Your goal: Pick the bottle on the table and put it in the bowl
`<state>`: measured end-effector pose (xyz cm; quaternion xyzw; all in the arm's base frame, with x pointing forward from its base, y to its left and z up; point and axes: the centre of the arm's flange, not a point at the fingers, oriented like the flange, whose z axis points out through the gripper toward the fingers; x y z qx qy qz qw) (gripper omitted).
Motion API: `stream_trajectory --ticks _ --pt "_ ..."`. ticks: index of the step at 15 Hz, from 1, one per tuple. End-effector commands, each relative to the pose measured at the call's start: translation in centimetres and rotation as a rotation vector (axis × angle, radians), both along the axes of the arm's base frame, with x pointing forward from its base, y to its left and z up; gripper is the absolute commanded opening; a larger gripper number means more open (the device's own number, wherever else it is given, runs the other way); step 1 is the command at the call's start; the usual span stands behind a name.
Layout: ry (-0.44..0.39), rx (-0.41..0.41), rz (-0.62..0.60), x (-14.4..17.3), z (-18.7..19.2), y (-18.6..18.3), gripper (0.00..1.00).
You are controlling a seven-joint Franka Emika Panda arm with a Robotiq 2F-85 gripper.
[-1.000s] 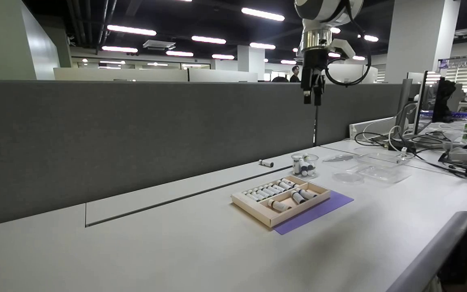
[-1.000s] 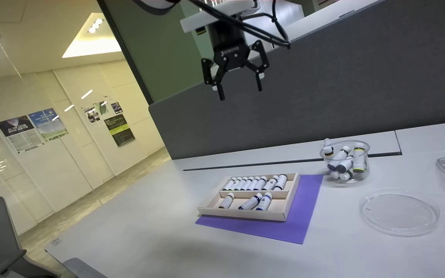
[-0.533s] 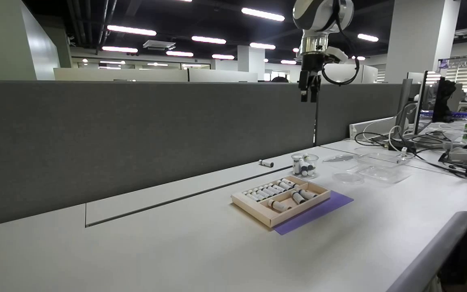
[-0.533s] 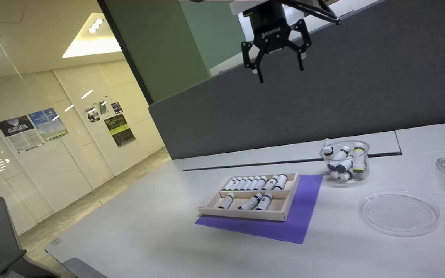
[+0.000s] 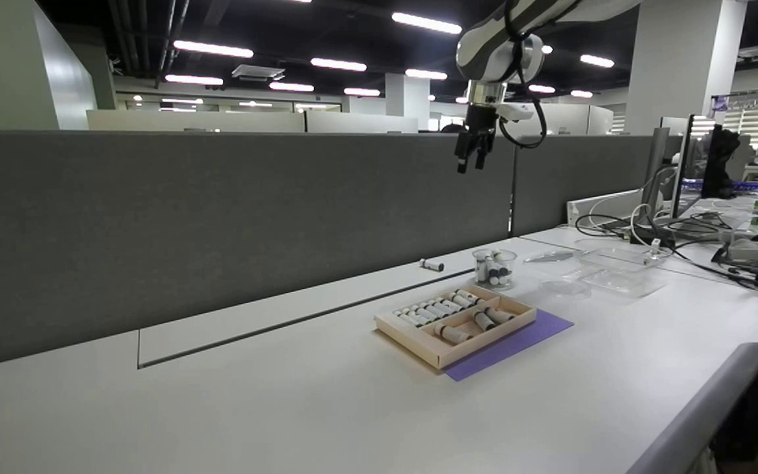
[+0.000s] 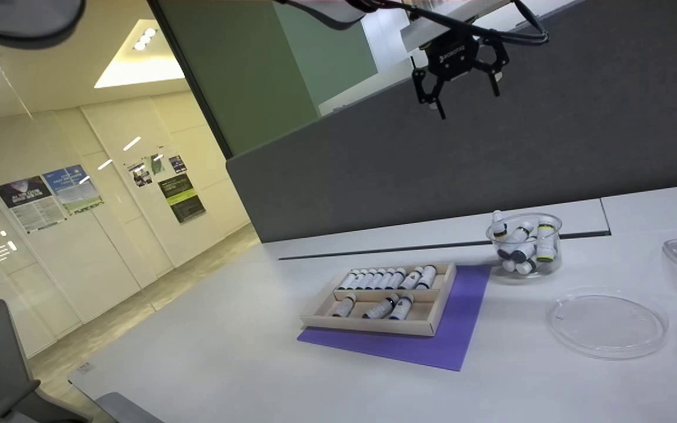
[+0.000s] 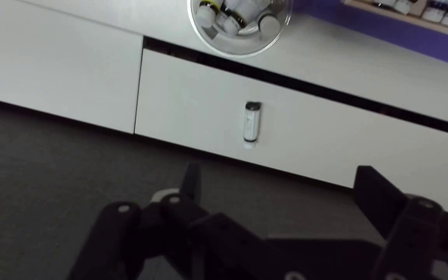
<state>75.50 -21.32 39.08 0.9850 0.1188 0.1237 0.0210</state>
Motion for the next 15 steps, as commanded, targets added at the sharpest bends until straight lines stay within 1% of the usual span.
stream_trajectory --ticks 1,2,5,15 --pt "-0.055 -0.01 -0.084 8.2 0.3 -0.9 1.0" --pt "-0.035 -0.002 -0.025 1.5 -0.8 0.4 1.0" --pt "-0.05 -0.004 -0.052 2.6 -1.7 0.7 1.0" --pt "-0.06 -0.006 -0.057 2.8 -1.3 0.6 1.0"
